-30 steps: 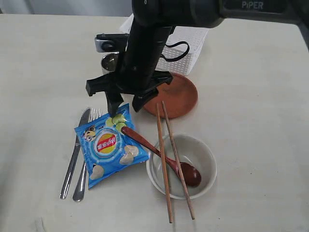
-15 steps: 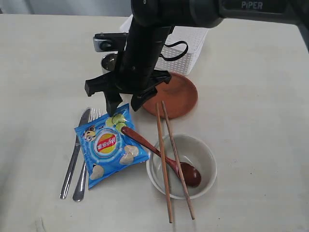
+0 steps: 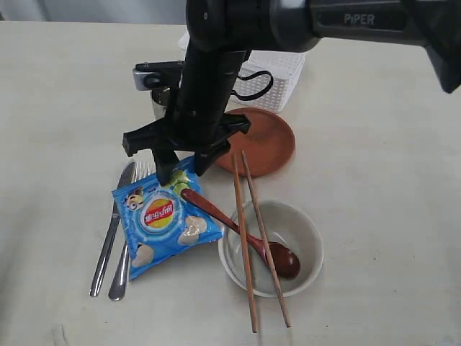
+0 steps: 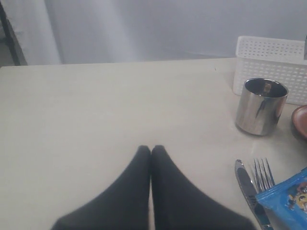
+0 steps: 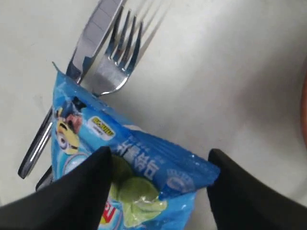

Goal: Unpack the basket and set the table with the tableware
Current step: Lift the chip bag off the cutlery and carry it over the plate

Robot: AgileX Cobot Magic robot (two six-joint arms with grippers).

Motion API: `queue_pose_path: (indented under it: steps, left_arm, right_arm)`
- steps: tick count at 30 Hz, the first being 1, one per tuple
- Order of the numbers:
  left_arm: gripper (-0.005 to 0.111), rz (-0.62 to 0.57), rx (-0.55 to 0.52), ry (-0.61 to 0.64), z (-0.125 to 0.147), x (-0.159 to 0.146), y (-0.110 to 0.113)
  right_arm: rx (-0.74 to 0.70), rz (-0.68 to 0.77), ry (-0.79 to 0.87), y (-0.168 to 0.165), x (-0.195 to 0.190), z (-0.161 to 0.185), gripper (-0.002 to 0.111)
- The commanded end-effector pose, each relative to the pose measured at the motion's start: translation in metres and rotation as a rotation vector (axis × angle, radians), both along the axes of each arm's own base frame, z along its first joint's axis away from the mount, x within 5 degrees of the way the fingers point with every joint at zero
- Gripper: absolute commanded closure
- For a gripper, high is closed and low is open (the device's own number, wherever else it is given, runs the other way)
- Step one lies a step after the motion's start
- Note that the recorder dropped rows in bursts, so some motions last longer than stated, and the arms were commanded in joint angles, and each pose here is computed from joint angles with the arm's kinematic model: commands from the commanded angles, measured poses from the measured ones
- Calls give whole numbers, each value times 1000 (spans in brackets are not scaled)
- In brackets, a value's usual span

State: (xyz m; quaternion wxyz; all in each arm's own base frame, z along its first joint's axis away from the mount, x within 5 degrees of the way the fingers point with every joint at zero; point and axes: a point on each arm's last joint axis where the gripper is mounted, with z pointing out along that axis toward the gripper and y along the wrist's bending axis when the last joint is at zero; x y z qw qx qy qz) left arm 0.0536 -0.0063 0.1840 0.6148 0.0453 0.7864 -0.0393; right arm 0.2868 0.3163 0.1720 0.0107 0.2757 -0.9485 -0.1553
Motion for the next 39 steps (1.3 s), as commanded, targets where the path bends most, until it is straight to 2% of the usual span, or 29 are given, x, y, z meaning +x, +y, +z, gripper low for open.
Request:
queue_pose_path:
  steps: [1,6,8,10,15,16,30,34,39]
  left_arm:
    - [107,-7,3,-8,0,0,0]
    - [107,-7,3,-8,0,0,0]
    - [107,-7,3,-8,0,0,0]
    - [107,-7,3,-8,0,0,0]
    - [107,-7,3,-8,0,0,0]
    - [107,-7,3,-8,0,0,0]
    - [107,-7,3,-8,0,0,0]
    - [107,-7,3,-8,0,0,0]
    - [107,-7,3,-8,0,0,0]
  right_arm:
    - [-13,13,5,0,2,-6,52]
    - [-4,16,-8,1,3,-6,52]
    - [-3,30,-12,1,3,-6,56]
    - [-1,45,-17,1,3,-6,67]
    - [15,58,-46,2,5,-5,106]
    - [19,57,-54,3,6,-5,108]
    - [77,29,-127,6,11,3,108]
    - [126,10,-172,9,14,14,108]
    - [252,1,-208,22,20,35,108]
